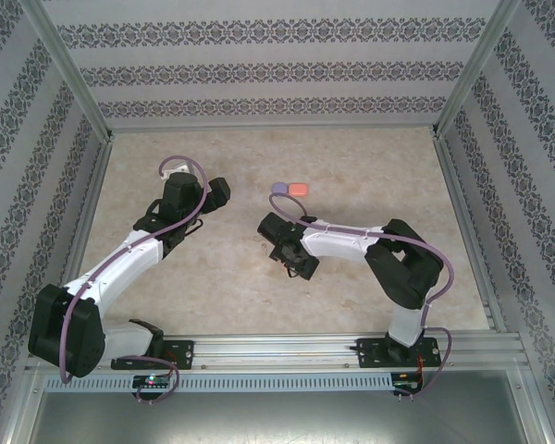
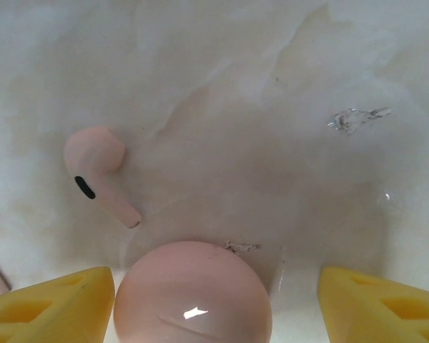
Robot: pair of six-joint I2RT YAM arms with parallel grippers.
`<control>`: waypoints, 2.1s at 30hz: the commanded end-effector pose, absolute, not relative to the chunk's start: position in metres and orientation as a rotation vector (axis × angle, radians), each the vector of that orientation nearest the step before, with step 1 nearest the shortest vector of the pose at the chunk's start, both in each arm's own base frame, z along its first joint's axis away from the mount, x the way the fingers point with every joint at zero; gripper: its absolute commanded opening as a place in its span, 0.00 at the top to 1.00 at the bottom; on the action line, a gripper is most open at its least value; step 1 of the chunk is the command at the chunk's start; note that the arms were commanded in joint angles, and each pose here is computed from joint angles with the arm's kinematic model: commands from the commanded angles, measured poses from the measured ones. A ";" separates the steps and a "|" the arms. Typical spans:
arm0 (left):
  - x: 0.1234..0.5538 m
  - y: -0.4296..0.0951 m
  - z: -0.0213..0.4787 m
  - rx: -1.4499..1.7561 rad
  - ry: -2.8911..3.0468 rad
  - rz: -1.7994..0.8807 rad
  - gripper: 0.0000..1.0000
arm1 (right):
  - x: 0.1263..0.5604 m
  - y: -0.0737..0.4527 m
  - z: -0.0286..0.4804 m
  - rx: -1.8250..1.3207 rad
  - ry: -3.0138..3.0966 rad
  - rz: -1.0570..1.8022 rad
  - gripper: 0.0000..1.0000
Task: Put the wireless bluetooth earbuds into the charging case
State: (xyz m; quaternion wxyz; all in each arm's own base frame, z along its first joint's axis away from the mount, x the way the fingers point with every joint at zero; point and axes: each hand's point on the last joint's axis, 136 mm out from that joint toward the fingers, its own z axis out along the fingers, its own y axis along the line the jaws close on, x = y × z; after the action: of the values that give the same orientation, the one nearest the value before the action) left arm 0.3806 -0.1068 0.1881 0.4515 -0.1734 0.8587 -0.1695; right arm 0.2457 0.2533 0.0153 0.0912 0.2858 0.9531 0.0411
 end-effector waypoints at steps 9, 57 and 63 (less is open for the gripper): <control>0.386 -0.114 0.191 -0.420 2.101 -0.452 0.00 | 0.248 0.266 0.009 0.833 2.873 0.165 0.38; 0.385 -0.122 0.193 -0.387 2.127 -0.466 0.00 | 0.223 0.262 0.008 0.727 3.039 0.050 0.35; 0.384 -0.126 0.190 -0.370 2.178 -0.467 0.00 | 0.226 0.259 0.002 0.756 3.024 0.023 0.37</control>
State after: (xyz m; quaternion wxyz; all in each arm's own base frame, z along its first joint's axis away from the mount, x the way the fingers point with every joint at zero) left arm 0.3835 -0.1150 0.1815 0.4360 -0.1648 0.8666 -0.1784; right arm 0.2347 0.2634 0.0126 0.0309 0.2289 0.9724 0.0319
